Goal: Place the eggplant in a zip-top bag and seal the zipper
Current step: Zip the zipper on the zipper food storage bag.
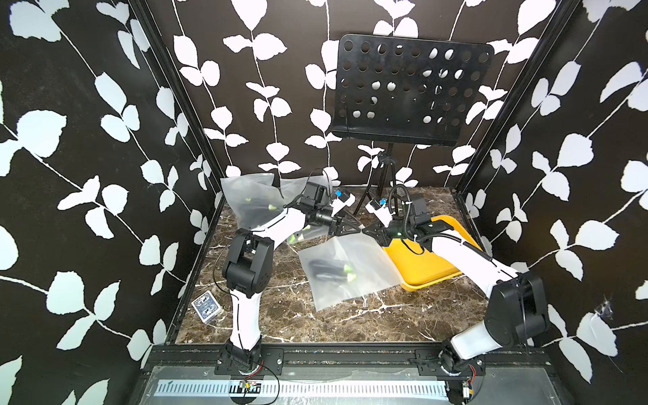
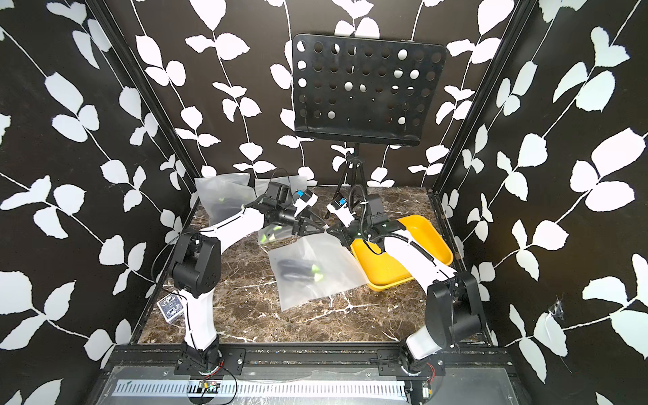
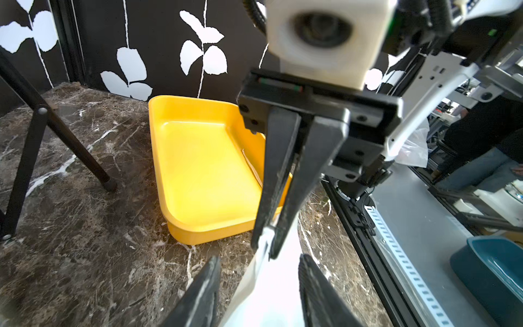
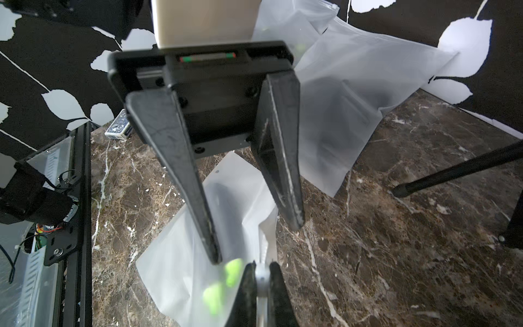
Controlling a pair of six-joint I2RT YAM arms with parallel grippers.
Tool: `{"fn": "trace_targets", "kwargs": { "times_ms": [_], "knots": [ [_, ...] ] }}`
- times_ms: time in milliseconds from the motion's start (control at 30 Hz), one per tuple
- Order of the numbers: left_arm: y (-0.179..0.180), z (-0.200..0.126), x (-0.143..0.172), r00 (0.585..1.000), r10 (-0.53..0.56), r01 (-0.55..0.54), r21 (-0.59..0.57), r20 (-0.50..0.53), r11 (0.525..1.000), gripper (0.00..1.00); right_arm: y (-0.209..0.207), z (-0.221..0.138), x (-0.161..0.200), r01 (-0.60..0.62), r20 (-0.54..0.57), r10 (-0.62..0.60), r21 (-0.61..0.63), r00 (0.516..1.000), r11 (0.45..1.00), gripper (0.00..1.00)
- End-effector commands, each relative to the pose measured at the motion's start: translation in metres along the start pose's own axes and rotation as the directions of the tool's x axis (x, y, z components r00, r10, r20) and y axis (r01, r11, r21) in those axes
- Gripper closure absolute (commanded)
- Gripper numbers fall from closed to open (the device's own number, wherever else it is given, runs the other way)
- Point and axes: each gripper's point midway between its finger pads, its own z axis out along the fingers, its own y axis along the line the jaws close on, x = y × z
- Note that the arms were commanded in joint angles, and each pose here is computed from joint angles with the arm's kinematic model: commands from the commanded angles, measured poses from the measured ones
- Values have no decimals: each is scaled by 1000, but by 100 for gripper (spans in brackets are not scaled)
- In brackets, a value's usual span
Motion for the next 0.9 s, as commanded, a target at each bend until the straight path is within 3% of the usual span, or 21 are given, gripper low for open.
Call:
{"fn": "trace_targets", "kwargs": {
  "times_ms": [0,167,267,533,700,867],
  "knots": [
    [-10,-6,-4,1000,11,-12,44,23,999,53,7,4,-14,33,34,-31,-41,999,999,95],
    [-6,-5,-3,1000,1,-1,38,21,999,55,7,4,-14,34,33,-33,-42,999,999,95],
    [-3,-4,-3,1000,-4,3,34,20,999,50,11,5,-15,37,36,-35,-61,999,997,95],
    [-6,0,-4,1000,2,-3,53,27,999,49,14,8,-16,46,37,-44,-72,998,996,95],
    [-8,0,-5,1000,-4,2,66,31,998,63,13,9,-17,49,37,-47,-63,998,997,95],
    [-14,0,-5,999,-5,2,90,38,996,63,11,9,-20,54,42,-52,-53,998,997,95]
  ]
}}
